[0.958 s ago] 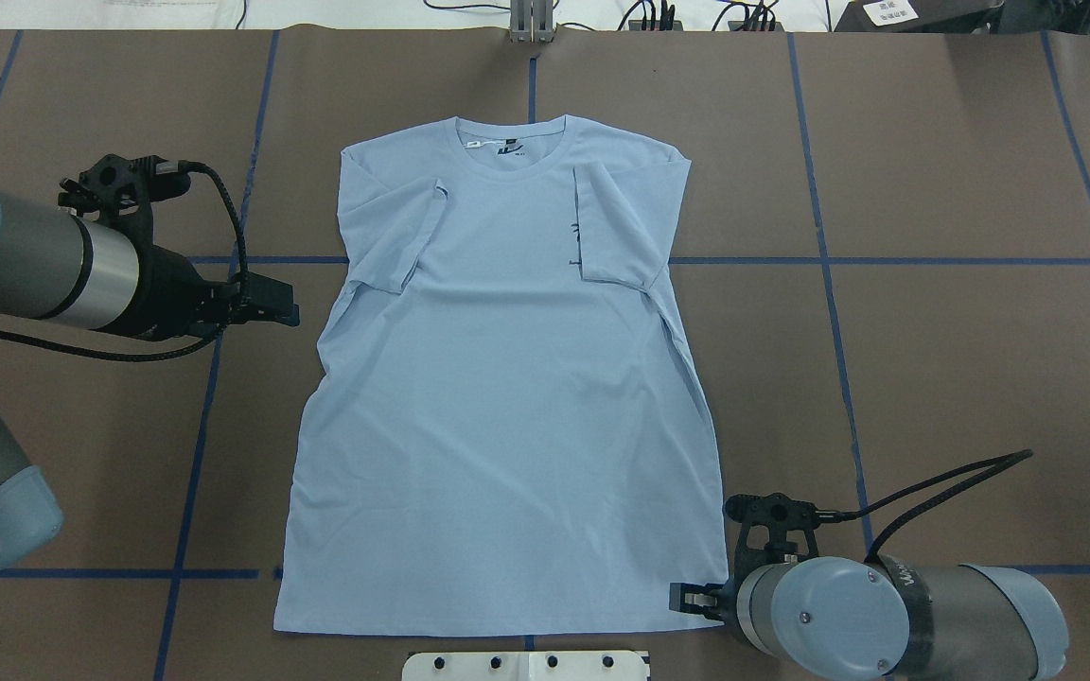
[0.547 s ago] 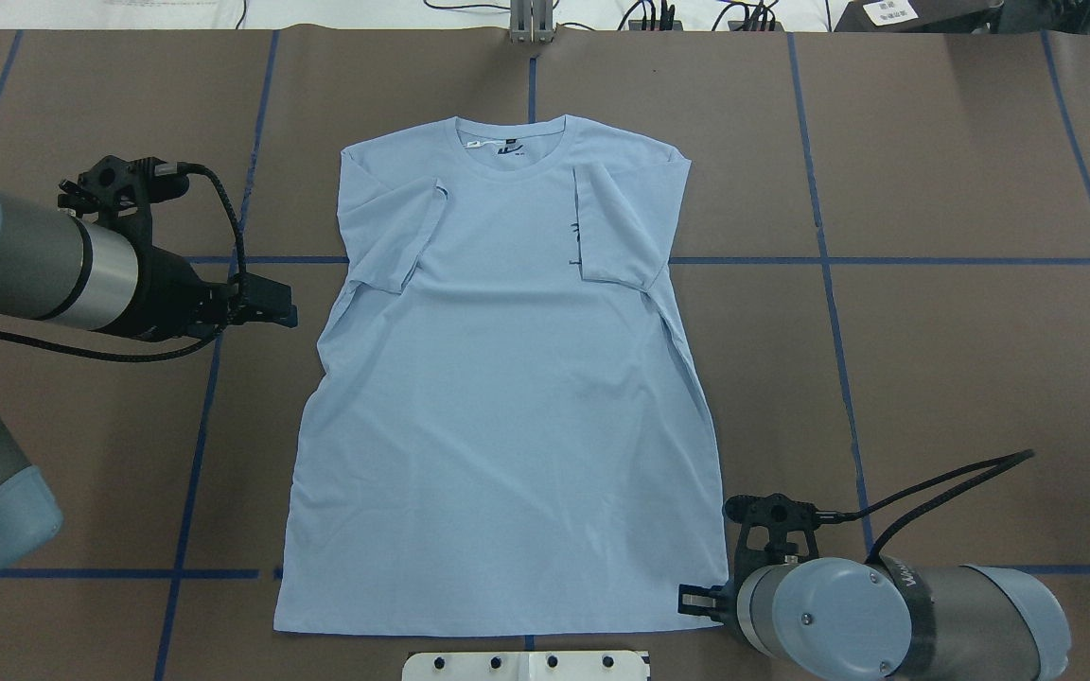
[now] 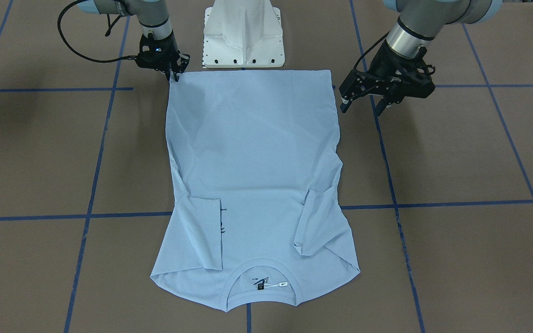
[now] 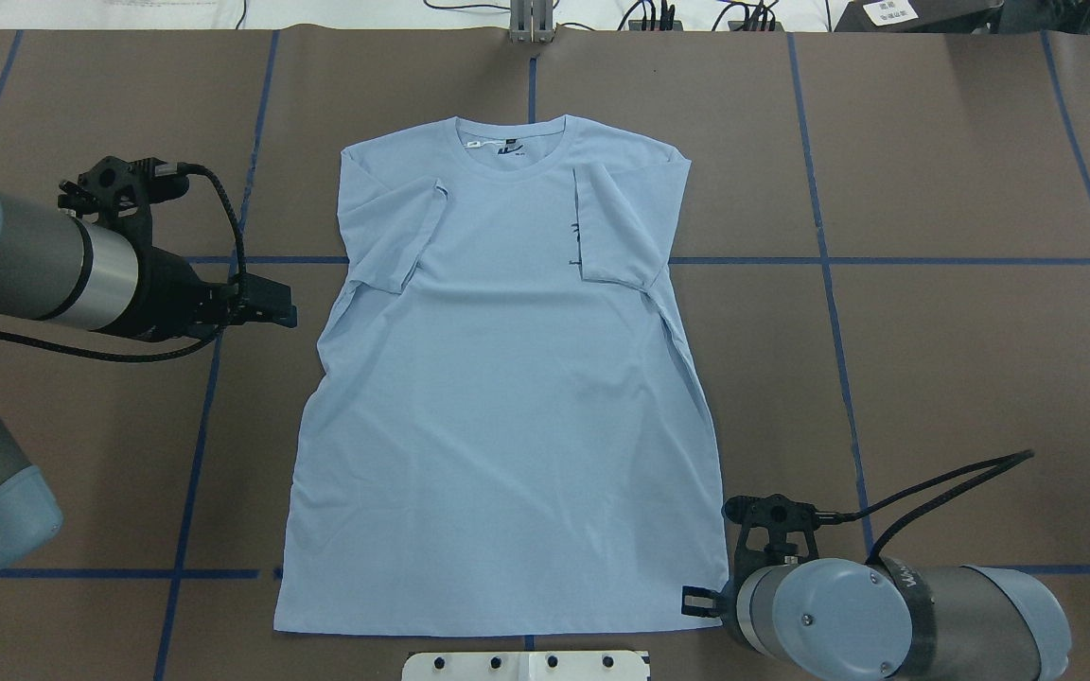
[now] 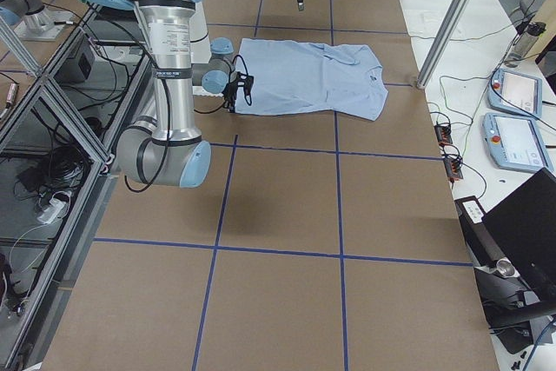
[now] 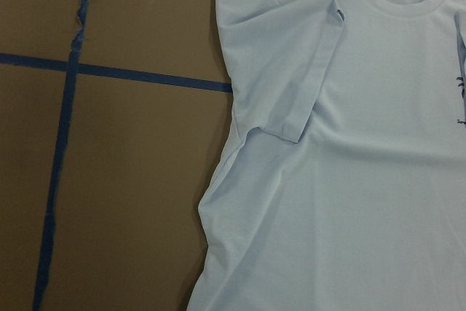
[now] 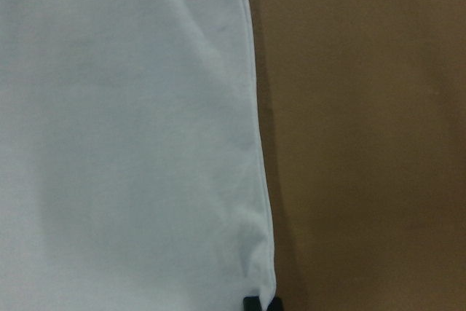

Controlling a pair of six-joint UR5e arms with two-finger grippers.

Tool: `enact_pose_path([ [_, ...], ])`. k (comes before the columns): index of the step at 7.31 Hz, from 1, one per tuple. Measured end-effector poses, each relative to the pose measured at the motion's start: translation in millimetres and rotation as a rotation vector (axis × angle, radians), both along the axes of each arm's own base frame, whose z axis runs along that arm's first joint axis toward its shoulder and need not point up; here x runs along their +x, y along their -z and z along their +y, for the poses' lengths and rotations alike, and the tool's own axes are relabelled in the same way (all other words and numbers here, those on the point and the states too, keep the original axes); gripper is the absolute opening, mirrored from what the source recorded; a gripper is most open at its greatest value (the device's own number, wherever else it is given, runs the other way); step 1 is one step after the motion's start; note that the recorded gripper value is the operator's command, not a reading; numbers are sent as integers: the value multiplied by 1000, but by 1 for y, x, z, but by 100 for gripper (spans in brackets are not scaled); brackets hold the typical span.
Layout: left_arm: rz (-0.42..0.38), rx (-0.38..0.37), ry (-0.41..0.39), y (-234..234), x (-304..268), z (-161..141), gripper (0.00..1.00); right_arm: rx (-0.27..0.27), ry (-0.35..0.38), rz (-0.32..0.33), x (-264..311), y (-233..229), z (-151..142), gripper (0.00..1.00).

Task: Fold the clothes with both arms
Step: 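Move the left gripper to the hem and grasp both hem corners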

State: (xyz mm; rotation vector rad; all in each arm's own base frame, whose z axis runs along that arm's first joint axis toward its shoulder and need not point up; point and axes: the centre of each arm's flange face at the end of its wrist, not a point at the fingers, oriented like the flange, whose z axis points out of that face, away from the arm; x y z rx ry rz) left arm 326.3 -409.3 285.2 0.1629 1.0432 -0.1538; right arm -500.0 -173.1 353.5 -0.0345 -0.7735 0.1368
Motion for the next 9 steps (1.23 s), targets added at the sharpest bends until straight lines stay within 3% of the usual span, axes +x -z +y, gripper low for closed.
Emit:
enact_pose_path([
  [2, 6, -31, 7, -1, 5, 3, 100, 0, -8, -32, 10, 14, -1, 0],
  [3, 16, -108, 23, -4, 22, 19, 100, -3, -16, -61, 19, 27, -2, 0],
  [6, -26, -303, 58, -28, 111, 126, 99, -4, -34, -103, 32, 44, -9, 0],
  [7, -52, -331, 59, -38, 131, 161, 99, -4, -35, -109, 32, 47, -10, 0],
  [9, -102, -344, 58, -60, 143, 197, 97, -4, -38, -120, 32, 51, -12, 0],
])
